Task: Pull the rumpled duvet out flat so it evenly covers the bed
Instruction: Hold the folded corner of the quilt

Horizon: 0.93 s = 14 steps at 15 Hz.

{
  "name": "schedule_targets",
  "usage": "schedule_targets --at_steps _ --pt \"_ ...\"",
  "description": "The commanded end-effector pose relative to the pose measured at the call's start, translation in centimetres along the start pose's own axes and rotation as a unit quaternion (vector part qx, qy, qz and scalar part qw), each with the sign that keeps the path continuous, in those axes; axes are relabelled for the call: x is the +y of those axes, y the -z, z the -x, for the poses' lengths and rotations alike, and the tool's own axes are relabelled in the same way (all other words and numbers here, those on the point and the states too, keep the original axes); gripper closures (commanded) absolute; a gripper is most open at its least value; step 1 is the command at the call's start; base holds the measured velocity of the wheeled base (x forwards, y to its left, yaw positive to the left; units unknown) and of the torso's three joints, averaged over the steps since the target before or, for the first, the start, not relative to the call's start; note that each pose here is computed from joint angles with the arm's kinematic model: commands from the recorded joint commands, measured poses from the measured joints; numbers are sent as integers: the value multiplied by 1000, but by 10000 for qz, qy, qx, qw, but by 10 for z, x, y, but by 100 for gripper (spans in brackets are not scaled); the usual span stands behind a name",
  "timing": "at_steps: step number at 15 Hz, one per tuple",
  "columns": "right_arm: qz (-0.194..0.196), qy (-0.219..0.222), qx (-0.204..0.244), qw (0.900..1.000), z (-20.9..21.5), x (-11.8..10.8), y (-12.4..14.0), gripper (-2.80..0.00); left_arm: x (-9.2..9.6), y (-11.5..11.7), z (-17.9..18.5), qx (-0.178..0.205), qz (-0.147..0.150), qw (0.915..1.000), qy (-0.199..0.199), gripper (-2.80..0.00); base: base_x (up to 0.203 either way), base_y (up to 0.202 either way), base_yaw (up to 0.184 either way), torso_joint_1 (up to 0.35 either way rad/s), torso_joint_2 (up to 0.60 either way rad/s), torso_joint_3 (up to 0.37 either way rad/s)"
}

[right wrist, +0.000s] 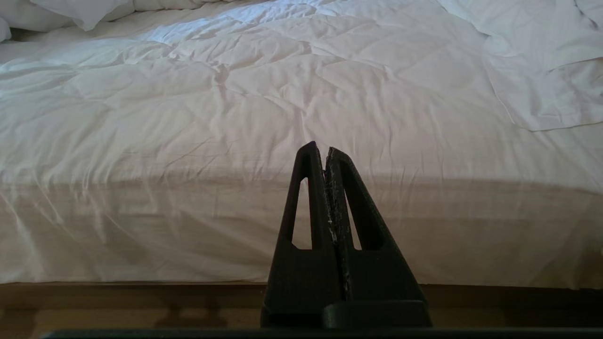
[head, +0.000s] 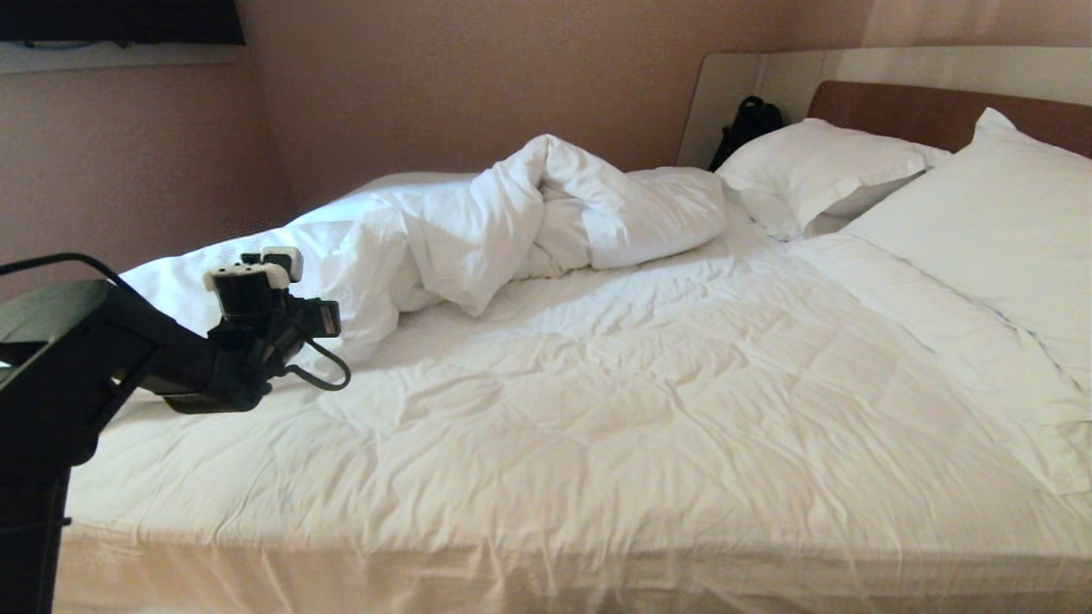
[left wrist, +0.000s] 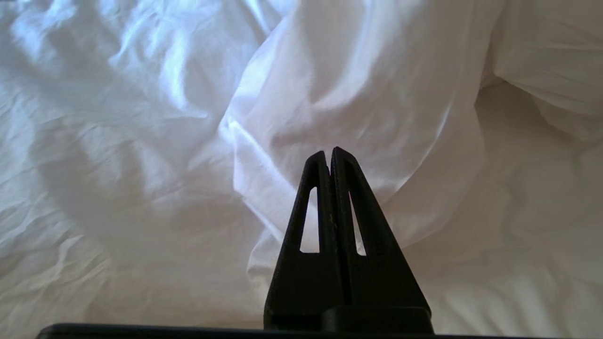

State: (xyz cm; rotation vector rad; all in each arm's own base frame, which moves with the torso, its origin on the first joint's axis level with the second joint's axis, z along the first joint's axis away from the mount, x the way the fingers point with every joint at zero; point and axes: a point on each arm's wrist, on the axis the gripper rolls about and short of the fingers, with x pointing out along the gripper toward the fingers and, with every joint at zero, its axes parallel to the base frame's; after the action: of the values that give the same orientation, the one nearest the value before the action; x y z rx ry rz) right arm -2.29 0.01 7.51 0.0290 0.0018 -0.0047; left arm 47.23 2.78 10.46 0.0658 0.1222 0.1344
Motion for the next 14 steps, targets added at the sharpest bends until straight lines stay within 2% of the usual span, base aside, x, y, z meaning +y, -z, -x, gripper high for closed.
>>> schedule_targets --at_steps 1,3,4,9,14 --pt "-1 0 6 10000 0 0 0 0 -8 14 -13 22 -97 9999 49 0 0 0 0 0 0 0" --pt "-1 0 6 10000 0 0 0 0 -15 20 -22 -16 -194 9998 -60 0 0 0 0 0 0 0" --pt "-1 0 6 10000 0 0 0 0 -18 22 -26 -53 -208 9996 -165 -280 0 0 0 0 0 0" --pt "-1 0 6 10000 0 0 0 0 -23 29 -43 -308 -526 9975 -352 -280 0 0 0 0 0 0" --pt "-1 0 6 10000 0 0 0 0 -25 37 -63 -475 -527 9958 -580 -280 0 0 0 0 0 0"
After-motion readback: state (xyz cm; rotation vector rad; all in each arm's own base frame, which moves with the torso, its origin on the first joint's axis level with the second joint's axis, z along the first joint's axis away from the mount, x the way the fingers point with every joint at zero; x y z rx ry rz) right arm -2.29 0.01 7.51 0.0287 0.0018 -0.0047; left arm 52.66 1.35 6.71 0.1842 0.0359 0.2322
